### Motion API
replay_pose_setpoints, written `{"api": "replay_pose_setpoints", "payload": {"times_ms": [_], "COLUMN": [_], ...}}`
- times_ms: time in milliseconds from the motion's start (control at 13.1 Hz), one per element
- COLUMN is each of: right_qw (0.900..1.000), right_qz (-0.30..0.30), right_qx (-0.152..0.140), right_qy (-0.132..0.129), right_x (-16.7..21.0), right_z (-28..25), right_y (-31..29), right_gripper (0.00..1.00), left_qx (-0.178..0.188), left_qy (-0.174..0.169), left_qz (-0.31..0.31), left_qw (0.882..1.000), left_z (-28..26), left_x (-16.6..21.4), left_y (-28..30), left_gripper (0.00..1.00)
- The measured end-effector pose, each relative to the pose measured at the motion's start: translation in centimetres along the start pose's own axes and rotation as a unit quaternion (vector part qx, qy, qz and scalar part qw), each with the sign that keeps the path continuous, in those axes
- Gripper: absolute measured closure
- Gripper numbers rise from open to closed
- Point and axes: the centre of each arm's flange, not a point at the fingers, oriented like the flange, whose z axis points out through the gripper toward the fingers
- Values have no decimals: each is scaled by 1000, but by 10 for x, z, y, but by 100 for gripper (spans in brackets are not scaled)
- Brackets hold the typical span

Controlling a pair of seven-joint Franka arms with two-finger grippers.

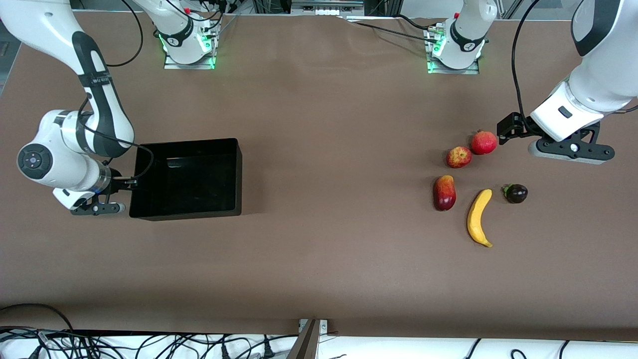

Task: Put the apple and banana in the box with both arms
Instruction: 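Push the black box with the right gripper toward the fruit, then release the box and draw the right gripper back toward its base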

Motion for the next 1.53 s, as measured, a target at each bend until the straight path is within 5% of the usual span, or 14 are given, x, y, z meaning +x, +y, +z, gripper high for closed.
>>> {"api": "replay_pose_setpoints", "payload": {"times_ms": [153, 689, 995, 1224, 1530], "right_qw": [1000, 999, 997, 995, 995], "right_qz": [10, 17, -40, -38, 19], "right_qx": [10, 29, 67, 93, 102], "right_qy": [-7, -27, -14, 10, 1], "right_x": [-14, -26, 2, 9, -10], "right_z": [23, 13, -69, -121, -93], "right_y": [0, -7, -94, -252, -464], "right_gripper": [7, 94, 96, 96, 96], "left_qx": [0, 0, 0, 0, 0], "left_qy": [0, -1, -1, 0, -1], "left_qz": [-1, -1, -1, -1, -1], "left_qw": [1000, 1000, 1000, 1000, 1000], "left_z": [0, 0, 0, 0, 1], "left_x": [0, 0, 0, 0, 1], "left_y": [-1, -1, -1, -1, -1], "left_gripper": [0, 0, 0, 0, 0]}}
